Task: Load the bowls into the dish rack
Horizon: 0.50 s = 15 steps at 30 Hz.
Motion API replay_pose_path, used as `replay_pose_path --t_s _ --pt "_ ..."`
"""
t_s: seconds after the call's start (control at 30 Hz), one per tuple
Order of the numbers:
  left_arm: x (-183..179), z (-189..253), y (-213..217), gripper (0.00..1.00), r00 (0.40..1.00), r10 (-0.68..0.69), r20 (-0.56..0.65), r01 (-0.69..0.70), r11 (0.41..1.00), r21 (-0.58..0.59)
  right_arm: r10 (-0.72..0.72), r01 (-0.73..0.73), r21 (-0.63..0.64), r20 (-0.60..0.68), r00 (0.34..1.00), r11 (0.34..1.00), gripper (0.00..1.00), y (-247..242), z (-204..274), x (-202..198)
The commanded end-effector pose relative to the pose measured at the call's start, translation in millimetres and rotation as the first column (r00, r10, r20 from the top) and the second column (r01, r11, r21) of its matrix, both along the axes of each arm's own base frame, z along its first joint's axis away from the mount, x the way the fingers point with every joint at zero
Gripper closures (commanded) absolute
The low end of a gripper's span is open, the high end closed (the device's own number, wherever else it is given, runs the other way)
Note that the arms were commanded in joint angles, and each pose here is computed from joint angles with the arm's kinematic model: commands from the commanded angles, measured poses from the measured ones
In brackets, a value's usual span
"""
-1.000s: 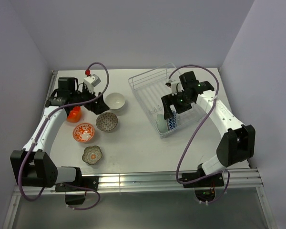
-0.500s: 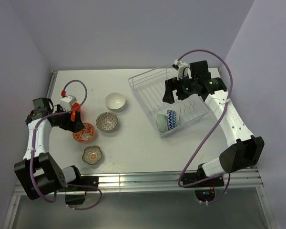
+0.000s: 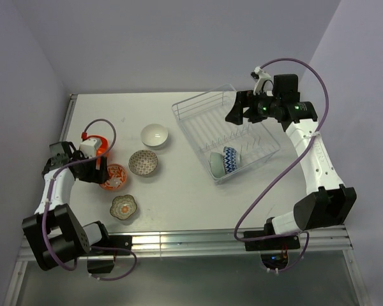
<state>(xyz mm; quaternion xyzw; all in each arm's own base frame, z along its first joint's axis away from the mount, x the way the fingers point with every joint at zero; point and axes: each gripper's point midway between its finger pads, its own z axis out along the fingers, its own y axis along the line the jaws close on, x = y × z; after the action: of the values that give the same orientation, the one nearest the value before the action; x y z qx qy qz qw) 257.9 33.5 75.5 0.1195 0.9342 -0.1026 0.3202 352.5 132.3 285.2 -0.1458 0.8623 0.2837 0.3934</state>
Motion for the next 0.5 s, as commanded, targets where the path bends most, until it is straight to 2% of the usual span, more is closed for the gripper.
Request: replay_pose_path --t_s 0.0,0.07,0.2,0.27,0.47 --pt "4.1 -6.6 15.0 0.18 0.999 0.036 0.017 -0.037 0.997 0.069 0.039 -0.043 0.061 0.060 0.997 0.997 0.00 9.1 30.0 0.0" --pt "2.0 -13.5 13.5 0.21 1.000 0.016 -0.004 -0.016 0.998 0.065 0.042 -0.046 0.074 0.046 0.998 0.996 0.00 11.0 27.2 0.1" --pt "2.5 -27.3 -3.9 0.29 0.998 -0.043 -0.054 0.040 0.998 -0.048 0.057 -0.061 0.089 0.049 0.997 0.994 0.00 14.0 24.3 -0.5" --pt "7.1 -27.7 -5.9 0.30 0.998 -0.045 -0.043 0.042 0.997 -0.066 0.060 -0.065 0.095 0.055 0.997 0.993 0.00 15.3 23.9 -1.3" --pt "15.5 -29.4 -12.6 0.52 0.995 -0.072 -0.066 0.064 0.991 -0.118 0.063 -0.067 0.101 0.044 0.997 0.993 0.00 16.1 21.0 -3.2"
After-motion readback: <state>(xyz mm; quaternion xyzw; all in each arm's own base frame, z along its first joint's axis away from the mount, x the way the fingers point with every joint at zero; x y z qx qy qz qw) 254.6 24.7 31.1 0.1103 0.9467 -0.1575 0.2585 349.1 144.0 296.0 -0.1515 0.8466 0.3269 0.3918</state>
